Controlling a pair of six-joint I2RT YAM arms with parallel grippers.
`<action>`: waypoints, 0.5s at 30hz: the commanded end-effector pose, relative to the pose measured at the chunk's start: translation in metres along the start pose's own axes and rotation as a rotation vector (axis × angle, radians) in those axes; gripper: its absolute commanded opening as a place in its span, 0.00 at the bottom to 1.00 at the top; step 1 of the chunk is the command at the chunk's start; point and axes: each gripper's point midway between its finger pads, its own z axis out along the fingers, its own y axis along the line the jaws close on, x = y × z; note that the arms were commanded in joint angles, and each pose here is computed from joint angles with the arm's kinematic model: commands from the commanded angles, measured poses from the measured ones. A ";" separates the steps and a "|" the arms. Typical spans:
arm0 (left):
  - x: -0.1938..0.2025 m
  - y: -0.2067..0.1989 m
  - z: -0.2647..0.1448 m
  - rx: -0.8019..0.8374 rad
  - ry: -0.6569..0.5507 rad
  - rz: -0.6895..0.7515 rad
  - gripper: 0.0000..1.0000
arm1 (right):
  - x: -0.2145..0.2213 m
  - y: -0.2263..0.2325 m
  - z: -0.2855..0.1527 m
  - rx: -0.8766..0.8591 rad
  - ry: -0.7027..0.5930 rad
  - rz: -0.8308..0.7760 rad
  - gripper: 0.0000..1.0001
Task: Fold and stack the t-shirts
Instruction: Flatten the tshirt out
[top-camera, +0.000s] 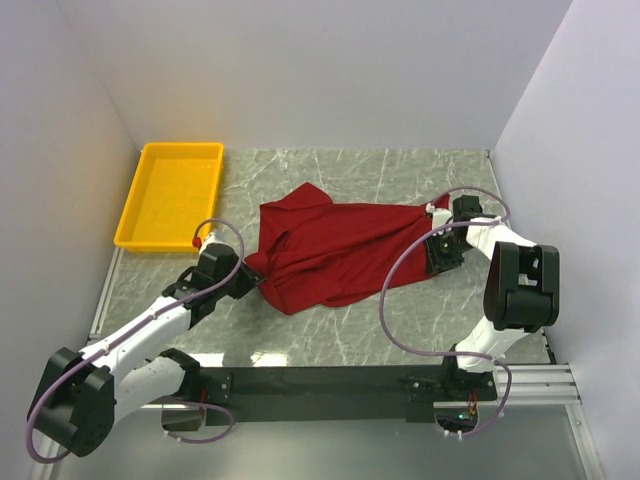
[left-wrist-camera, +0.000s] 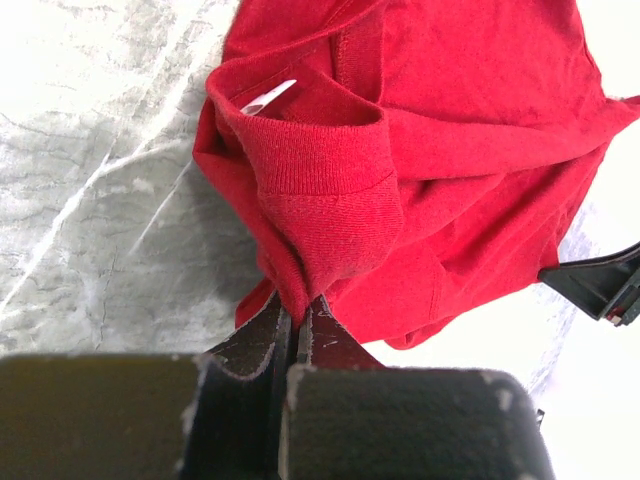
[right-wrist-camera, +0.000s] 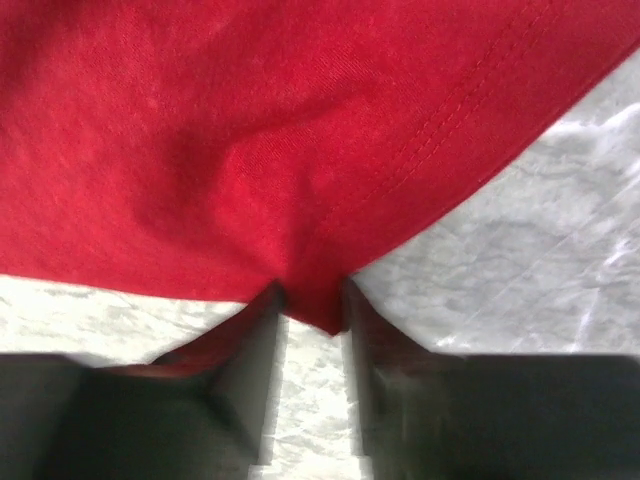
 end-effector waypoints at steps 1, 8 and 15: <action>-0.009 -0.013 -0.004 0.054 -0.034 -0.015 0.01 | -0.001 0.003 0.003 -0.006 -0.009 0.021 0.32; -0.018 -0.023 -0.011 0.082 -0.069 -0.015 0.01 | -0.004 0.005 -0.033 0.045 -0.079 -0.029 0.00; -0.028 -0.030 -0.022 0.087 -0.103 -0.046 0.01 | 0.006 0.006 -0.088 0.116 -0.074 -0.045 0.00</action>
